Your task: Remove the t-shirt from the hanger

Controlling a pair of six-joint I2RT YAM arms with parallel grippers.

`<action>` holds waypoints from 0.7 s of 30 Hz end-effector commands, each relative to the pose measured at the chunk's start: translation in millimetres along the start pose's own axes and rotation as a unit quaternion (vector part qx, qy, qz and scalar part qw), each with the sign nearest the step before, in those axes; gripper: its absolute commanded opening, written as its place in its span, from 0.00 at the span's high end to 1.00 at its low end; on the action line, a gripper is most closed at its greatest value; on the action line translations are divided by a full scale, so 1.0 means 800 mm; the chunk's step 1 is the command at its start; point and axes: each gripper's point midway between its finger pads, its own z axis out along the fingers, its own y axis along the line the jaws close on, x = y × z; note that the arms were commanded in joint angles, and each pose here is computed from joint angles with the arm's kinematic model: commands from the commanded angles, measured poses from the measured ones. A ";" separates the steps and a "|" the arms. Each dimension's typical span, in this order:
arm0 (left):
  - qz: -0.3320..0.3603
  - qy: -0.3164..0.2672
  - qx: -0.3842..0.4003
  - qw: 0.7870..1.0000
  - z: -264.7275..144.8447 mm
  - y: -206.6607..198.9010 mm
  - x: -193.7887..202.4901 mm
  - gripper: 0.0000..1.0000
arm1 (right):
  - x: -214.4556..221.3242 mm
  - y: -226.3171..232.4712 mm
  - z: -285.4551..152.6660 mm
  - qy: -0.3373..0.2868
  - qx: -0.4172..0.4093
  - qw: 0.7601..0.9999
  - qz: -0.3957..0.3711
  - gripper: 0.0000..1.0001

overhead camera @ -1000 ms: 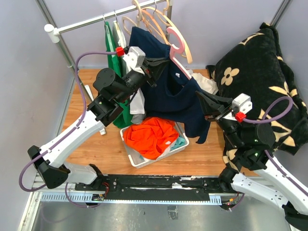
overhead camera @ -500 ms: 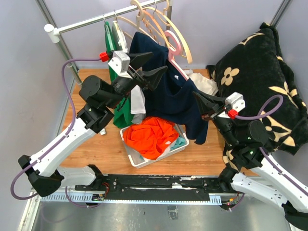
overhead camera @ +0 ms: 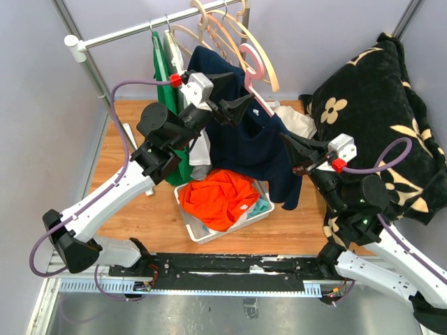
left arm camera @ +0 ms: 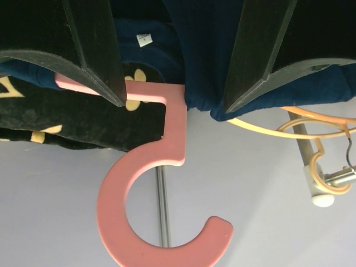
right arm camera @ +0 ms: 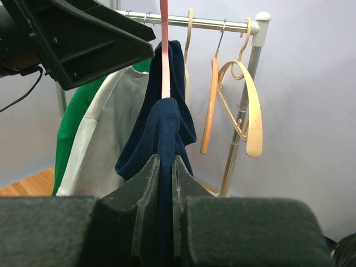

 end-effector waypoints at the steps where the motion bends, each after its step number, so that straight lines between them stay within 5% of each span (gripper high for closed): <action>1: 0.021 -0.046 0.004 0.999 0.007 0.001 -0.032 0.25 | -0.044 0.003 -0.001 -0.059 -0.009 0.998 0.017 0.99; 21: 0.036 -0.048 0.017 0.998 0.032 -0.003 -0.008 0.34 | -0.047 0.009 -0.003 -0.062 -0.024 0.998 0.017 0.99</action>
